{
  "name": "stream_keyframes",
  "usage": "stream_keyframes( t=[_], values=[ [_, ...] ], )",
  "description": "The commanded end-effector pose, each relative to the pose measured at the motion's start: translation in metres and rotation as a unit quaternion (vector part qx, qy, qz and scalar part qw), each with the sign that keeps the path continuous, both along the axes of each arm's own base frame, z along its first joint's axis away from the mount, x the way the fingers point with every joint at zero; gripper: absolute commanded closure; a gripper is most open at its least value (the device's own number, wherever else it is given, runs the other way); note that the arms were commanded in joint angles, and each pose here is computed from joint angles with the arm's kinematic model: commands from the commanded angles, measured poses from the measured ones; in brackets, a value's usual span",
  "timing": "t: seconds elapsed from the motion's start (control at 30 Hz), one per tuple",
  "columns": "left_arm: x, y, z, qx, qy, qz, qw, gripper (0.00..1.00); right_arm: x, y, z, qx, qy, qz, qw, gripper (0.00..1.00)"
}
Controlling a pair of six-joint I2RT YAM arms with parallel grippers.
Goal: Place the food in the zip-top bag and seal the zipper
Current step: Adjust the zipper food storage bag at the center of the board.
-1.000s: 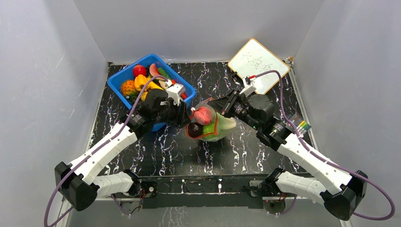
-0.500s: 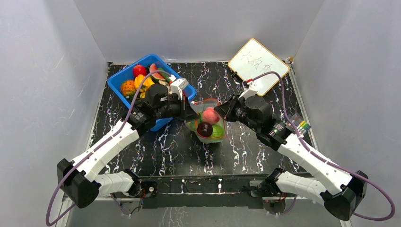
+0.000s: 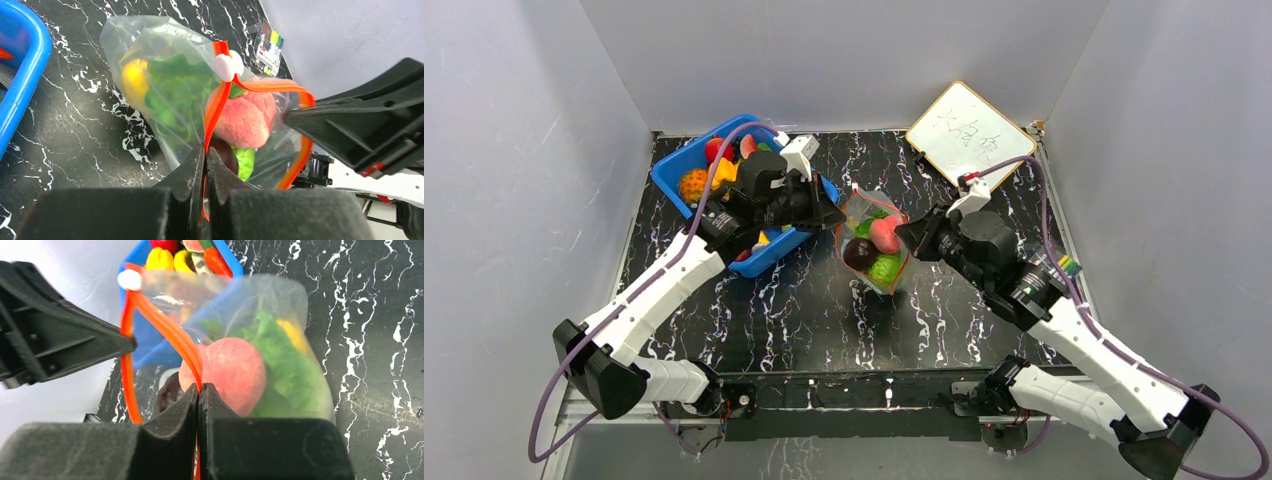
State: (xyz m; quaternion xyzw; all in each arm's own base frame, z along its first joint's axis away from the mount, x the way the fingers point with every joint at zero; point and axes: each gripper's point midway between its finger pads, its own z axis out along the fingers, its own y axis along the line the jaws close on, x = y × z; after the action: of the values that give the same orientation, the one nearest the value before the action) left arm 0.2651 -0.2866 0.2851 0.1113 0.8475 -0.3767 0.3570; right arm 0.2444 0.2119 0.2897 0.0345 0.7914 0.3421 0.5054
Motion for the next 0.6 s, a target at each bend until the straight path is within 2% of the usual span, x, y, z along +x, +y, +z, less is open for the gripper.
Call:
stream_keyframes(
  t=[0.0,0.1,0.17,0.33,0.47,0.57],
  values=[
    [-0.01,-0.003,0.059,-0.066,-0.04,-0.013,0.997,1.0,0.009,0.007,-0.012,-0.004,0.015,-0.008,1.0,1.0],
    [-0.027,-0.025,0.077,-0.139,-0.027,-0.077,0.987,1.0,0.014,0.005,-0.007,0.017,-0.004,-0.024,1.0,1.0],
    [-0.027,-0.032,0.069,-0.15,-0.007,-0.085,0.985,1.0,0.013,0.012,0.013,0.042,-0.022,-0.007,0.999,1.0],
    [-0.015,-0.024,0.03,-0.086,0.015,-0.055,0.995,1.0,0.006,0.021,0.047,0.081,-0.047,0.024,0.995,1.0],
    [-0.003,-0.014,0.02,-0.04,0.006,-0.027,0.999,1.0,0.005,0.023,0.022,0.032,-0.022,0.036,0.999,1.0],
    [0.002,-0.009,0.011,-0.023,0.008,-0.009,1.0,1.0,-0.006,0.017,0.039,0.03,-0.041,0.051,0.997,1.0]
  ],
)
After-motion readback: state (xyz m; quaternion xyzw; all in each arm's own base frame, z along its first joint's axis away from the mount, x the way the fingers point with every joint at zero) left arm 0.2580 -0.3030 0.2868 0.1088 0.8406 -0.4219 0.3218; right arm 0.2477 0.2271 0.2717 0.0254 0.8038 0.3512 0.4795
